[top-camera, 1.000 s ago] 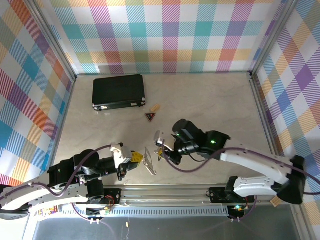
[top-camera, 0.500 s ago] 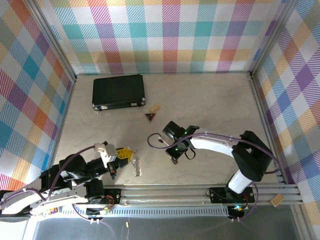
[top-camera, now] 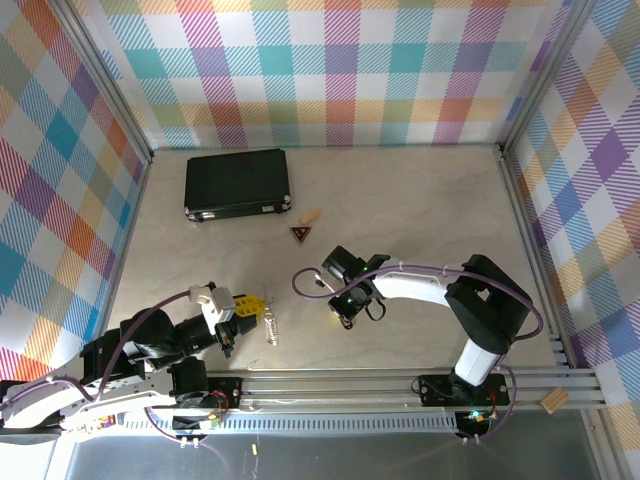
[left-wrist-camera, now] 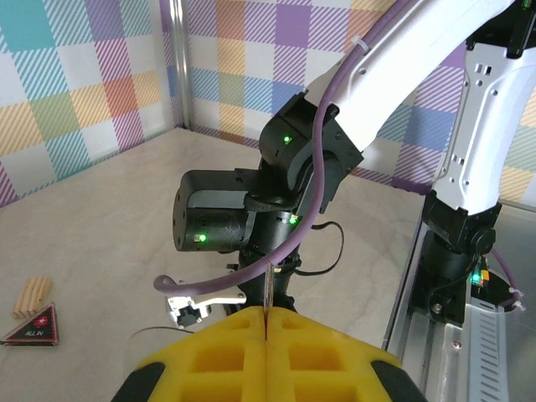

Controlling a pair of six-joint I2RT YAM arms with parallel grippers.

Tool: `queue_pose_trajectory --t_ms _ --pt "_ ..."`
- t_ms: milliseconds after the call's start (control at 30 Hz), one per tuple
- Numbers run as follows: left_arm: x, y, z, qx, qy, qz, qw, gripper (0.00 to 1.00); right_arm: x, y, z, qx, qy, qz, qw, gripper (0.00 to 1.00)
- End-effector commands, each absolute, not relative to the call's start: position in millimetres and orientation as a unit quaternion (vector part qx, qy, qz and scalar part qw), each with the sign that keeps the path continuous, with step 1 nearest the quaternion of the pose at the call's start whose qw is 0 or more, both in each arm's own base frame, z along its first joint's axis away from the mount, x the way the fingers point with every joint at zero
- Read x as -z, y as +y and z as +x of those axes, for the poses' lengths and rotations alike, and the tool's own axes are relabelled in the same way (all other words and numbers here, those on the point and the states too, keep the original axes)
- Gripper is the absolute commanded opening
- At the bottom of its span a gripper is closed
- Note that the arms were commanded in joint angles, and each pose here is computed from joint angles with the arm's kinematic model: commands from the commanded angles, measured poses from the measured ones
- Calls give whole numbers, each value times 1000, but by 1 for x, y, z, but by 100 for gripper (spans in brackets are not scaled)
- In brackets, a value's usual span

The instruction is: Put the keys on the keyring

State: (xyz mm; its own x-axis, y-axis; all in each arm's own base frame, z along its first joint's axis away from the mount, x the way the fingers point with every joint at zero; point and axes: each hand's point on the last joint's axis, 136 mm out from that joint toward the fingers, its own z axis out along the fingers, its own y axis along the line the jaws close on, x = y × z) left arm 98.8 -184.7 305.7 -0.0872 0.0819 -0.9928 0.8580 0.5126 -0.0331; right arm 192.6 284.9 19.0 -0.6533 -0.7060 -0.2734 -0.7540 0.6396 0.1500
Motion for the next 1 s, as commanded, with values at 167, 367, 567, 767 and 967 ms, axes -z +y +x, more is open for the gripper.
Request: queue_pose_trajectory --t_ms 167,367,567,767,967 --pt "-313 -186 101 347 650 346 581 0 -36 284 182 -158 895 -402 109 28" --pt "-314 -187 100 349 648 348 581 0 -48 284 182 -187 897 -383 116 29" --pt "-315 -187 99 352 645 348 582 0 -51 285 180 -205 895 -381 110 30" --pt "-315 -186 99 352 644 347 583 0 -43 286 182 -186 898 -385 99 33" --pt "-316 -186 100 351 644 346 585 0 -38 287 182 -159 900 -392 100 33"
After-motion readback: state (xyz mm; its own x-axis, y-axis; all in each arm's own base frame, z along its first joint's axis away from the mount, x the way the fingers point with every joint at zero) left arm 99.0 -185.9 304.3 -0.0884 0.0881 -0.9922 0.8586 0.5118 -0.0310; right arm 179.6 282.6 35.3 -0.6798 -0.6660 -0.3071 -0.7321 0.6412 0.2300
